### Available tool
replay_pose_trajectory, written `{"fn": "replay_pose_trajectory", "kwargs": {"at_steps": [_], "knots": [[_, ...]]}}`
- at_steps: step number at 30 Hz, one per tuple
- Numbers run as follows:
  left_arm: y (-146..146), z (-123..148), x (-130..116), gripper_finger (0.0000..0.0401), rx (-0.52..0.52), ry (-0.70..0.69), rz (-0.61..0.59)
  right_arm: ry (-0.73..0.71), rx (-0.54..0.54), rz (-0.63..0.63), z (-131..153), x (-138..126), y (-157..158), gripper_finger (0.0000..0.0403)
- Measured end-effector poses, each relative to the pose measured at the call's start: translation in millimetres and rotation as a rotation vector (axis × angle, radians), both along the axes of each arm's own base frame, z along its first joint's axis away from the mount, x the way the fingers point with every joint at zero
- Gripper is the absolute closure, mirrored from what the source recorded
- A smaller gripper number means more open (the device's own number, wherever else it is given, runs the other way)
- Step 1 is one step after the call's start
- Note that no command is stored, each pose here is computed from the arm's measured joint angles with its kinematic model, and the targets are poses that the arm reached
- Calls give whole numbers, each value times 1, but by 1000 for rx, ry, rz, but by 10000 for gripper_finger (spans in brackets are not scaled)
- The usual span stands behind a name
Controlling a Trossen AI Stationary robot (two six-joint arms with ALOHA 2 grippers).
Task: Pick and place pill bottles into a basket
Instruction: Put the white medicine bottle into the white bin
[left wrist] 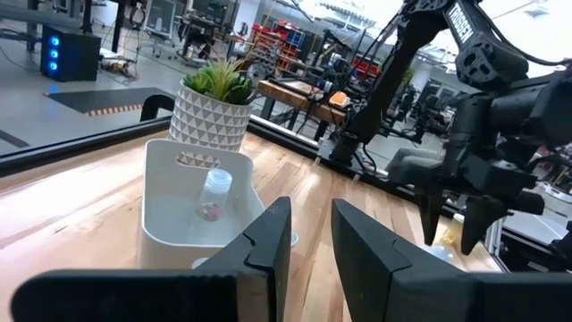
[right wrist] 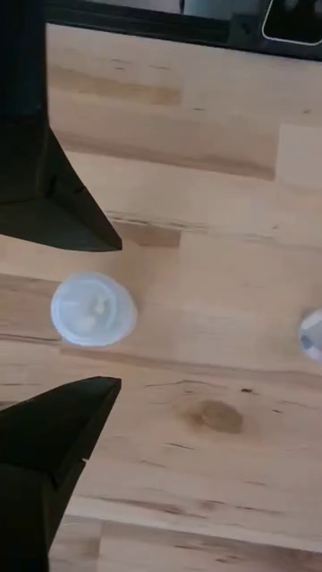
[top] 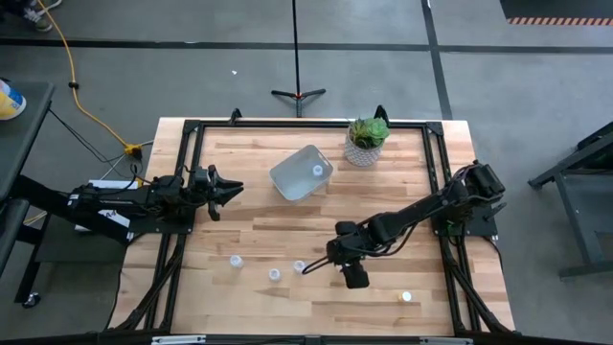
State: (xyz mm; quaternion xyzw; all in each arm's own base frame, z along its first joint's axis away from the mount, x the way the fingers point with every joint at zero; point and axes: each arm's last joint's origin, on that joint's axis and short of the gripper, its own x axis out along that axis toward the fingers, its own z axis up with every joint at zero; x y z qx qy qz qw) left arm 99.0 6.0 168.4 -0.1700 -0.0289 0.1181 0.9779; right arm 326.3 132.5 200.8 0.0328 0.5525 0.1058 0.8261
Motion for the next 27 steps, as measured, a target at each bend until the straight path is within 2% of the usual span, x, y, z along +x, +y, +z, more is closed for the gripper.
{"fn": "replay_pose_trajectory", "kwargs": {"at_steps": [16,27], "knots": [[0,0,0,281,0,0,2,5,6,-3,-24,-8,-3,171],[0,0,0,281,0,0,1,-29,20,-19,-26,-4,-2,172]]}}
